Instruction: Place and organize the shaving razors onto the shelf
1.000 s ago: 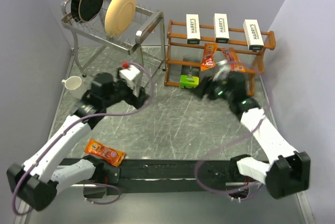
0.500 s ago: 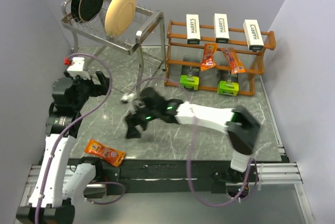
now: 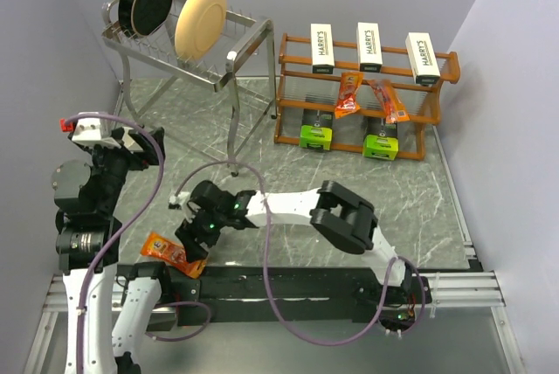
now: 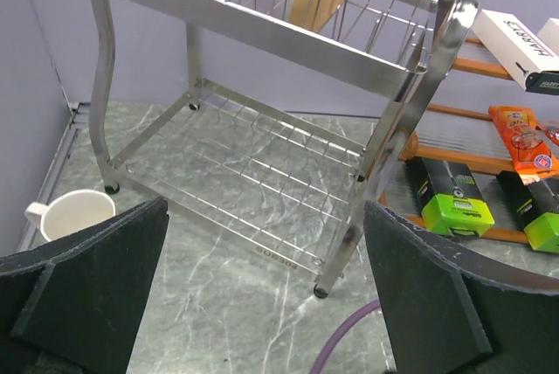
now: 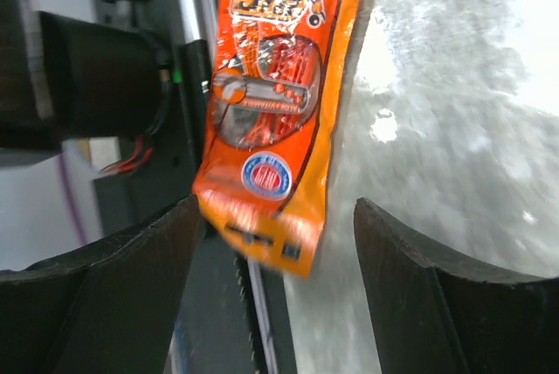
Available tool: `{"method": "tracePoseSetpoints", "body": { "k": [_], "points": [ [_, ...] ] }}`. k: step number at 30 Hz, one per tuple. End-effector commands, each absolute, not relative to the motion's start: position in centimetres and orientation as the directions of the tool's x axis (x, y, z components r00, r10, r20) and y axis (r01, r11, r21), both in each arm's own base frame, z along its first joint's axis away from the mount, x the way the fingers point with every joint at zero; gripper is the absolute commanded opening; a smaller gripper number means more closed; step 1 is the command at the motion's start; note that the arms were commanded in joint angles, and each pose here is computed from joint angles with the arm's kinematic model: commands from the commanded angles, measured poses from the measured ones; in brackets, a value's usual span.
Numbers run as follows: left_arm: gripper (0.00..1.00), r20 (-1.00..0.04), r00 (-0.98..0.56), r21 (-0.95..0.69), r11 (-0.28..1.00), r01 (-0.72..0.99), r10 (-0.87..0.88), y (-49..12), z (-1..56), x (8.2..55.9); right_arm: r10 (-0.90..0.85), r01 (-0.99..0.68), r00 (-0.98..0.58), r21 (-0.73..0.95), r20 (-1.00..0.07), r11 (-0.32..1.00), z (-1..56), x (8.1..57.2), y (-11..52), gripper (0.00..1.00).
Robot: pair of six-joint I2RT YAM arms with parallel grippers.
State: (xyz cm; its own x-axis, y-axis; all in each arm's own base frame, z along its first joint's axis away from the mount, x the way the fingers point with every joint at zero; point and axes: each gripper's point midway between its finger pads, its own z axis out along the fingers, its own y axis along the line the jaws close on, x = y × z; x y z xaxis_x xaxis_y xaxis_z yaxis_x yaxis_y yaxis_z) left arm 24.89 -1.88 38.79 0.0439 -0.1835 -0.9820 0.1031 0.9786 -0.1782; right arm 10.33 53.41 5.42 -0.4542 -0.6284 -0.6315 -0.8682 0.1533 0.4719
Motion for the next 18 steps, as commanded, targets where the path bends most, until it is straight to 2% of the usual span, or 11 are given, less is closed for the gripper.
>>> {"method": "tracePoseSetpoints", "body": {
  "k": [1, 4, 9, 12, 13, 15, 18],
  "points": [
    [0.99, -0.975, 0.053, -0.208, 0.969, 0.131, -0.217, -2.3, 39.4, 24.4, -0.619, -0.901, -0.402, 0.411, -0.675, 0.137, 5.3, 9.0, 56.1, 0.79],
    [0.99, -0.974, 0.044, -0.214, 0.968, 0.134, -0.221, -2.4, 38.9, 24.2, -0.668, -0.922, -0.364, 0.353, -0.649, 0.159, 3.0, 7.7, 55.9, 0.77],
    [0.99, -0.976, 0.038, -0.208, 0.969, 0.134, -0.214, -2.4, 38.7, 24.1, -0.668, -0.908, -0.420, 0.276, -0.614, 0.316, 0.5, 9.4, 54.7, 0.60],
    [1.00, -0.975, 0.040, -0.209, 0.967, 0.144, -0.217, -2.6, 38.7, 24.2, -0.670, -0.911, -0.410, 0.241, -0.619, 0.335, 0.2, 10.1, 54.4, 0.54],
    [1.00, -0.974, 0.038, -0.218, 0.965, 0.148, -0.225, -2.7, 38.6, 24.3, -0.674, -0.914, -0.402, 0.226, -0.619, 0.337, 0.0, 10.3, 54.2, 0.47],
    [0.99, -0.971, 0.035, -0.228, 0.962, 0.149, -0.236, -2.7, 38.2, 24.7, -0.682, -0.913, -0.400, 0.205, -0.613, 0.352, -0.8, 10.6, 53.7, 0.39],
    [0.99, -0.966, 0.024, -0.249, 0.955, 0.161, -0.256, -2.9, 37.8, 25.1, -0.680, -0.915, -0.393, 0.193, -0.618, 0.353, -1.1, 10.8, 53.2, 0.35]
  ]
}}
